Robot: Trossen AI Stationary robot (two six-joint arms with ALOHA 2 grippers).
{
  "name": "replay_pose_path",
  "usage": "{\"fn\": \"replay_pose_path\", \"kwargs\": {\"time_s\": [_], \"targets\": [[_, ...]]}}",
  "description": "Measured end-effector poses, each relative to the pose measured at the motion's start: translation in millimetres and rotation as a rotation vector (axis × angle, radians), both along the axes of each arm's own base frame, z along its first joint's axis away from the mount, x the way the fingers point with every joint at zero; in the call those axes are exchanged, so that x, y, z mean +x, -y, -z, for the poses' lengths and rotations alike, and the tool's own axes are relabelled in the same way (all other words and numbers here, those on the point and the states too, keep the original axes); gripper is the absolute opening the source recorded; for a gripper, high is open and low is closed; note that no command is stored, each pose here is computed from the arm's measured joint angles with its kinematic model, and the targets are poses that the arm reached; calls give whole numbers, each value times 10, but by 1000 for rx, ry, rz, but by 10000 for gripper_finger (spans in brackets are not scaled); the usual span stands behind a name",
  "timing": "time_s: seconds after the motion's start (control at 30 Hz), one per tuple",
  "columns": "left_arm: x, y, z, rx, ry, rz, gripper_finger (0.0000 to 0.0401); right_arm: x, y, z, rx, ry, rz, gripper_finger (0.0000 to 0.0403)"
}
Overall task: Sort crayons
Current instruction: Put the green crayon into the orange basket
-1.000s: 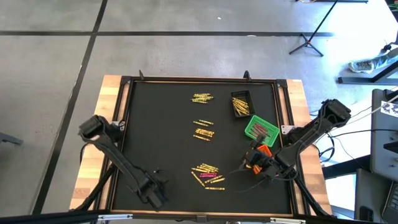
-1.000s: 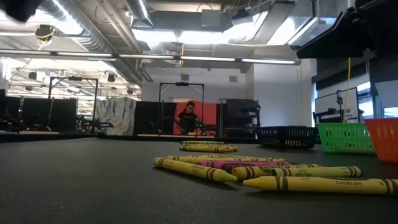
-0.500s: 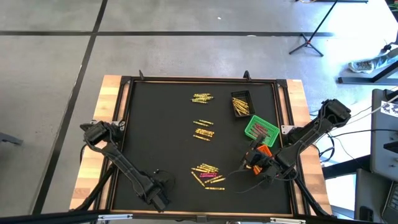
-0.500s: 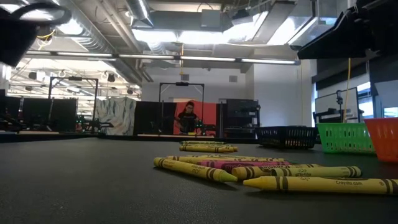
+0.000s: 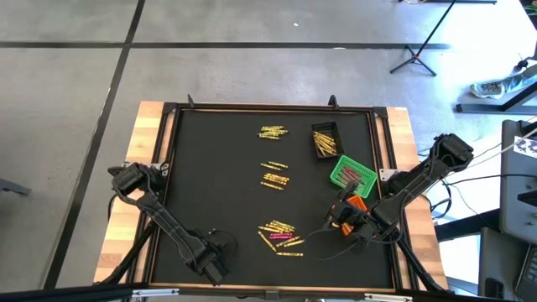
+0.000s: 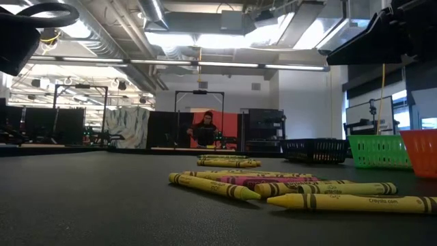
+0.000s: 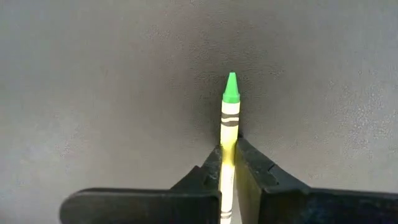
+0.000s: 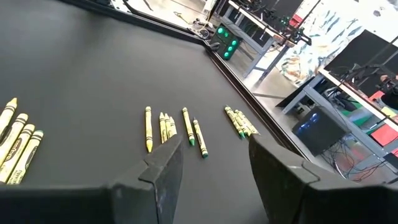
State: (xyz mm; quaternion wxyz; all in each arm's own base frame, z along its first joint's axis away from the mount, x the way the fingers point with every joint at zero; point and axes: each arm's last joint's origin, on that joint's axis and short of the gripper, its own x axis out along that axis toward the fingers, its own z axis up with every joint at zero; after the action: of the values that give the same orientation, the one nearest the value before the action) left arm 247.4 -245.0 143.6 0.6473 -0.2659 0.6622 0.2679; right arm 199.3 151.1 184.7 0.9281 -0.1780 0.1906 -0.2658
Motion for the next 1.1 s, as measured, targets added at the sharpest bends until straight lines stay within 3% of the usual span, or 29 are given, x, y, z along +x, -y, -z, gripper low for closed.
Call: {"fn": "replay_pose_path", "kwargs": {"time_s": [0.13,0.3,0.43,0.6,0.73,0.83,1.1], "targets": [[45,34,-78,-8,25,92,10,0,0,0,1,0,-1,182],[141,27,-351,21,176,222,4,19,11,11,39,-25,-19,184],[184,-75,-555,118,304,290,2,87,66,38,148,-81,-48,210],[283,-234,-692,316,430,390,1,169,149,70,259,-162,-86,249],[429,-370,-701,437,468,492,1,210,153,134,290,-234,-132,256],[580,-489,-635,473,513,572,0,232,129,172,279,-263,-167,256],[985,-864,-395,414,777,759,0,323,36,112,274,-233,-317,256]]}}
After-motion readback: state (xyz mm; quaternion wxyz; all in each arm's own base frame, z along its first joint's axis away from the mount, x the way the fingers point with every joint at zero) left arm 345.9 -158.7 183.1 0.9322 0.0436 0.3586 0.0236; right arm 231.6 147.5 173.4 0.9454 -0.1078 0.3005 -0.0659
